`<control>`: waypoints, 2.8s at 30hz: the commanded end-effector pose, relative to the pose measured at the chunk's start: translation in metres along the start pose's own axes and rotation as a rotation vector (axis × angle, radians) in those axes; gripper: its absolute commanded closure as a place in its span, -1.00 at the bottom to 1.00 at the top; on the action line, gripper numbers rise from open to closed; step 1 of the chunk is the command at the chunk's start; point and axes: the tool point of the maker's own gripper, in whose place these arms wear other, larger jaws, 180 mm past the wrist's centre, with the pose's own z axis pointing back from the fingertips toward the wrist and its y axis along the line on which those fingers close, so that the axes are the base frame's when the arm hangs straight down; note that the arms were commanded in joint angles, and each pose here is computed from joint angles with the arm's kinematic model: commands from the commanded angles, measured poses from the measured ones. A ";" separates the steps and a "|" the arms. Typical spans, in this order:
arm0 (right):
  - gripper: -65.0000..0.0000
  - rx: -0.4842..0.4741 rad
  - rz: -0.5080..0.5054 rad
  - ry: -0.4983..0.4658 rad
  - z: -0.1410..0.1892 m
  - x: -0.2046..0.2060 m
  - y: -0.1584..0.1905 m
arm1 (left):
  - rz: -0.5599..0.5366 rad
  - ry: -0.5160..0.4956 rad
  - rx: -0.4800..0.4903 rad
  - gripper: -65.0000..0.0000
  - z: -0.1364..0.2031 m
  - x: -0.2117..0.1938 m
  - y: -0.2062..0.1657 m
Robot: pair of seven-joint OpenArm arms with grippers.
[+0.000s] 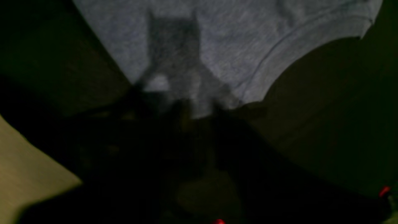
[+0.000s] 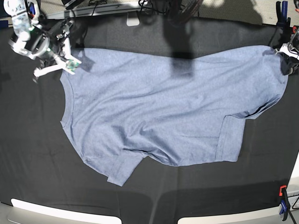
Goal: Layout the t-shirt on the table in an organized manner, then fold the t-shirt properly
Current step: 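Grasp the collar edge with the right gripper and pull it outward, then reach the right gripper to the folded sleeve and grasp it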
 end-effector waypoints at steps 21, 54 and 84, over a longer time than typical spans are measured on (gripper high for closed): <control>-0.06 0.070 0.293 0.017 -0.031 0.002 0.052 | -0.026 -0.046 -0.004 1.00 0.003 0.015 0.001; 0.23 -0.051 0.323 0.002 -0.019 0.028 0.023 | -0.027 -0.064 -0.004 1.00 0.004 0.019 0.001; 0.72 -0.130 0.331 -0.006 -0.009 0.041 -0.014 | -0.027 -0.065 -0.004 1.00 0.004 0.019 0.001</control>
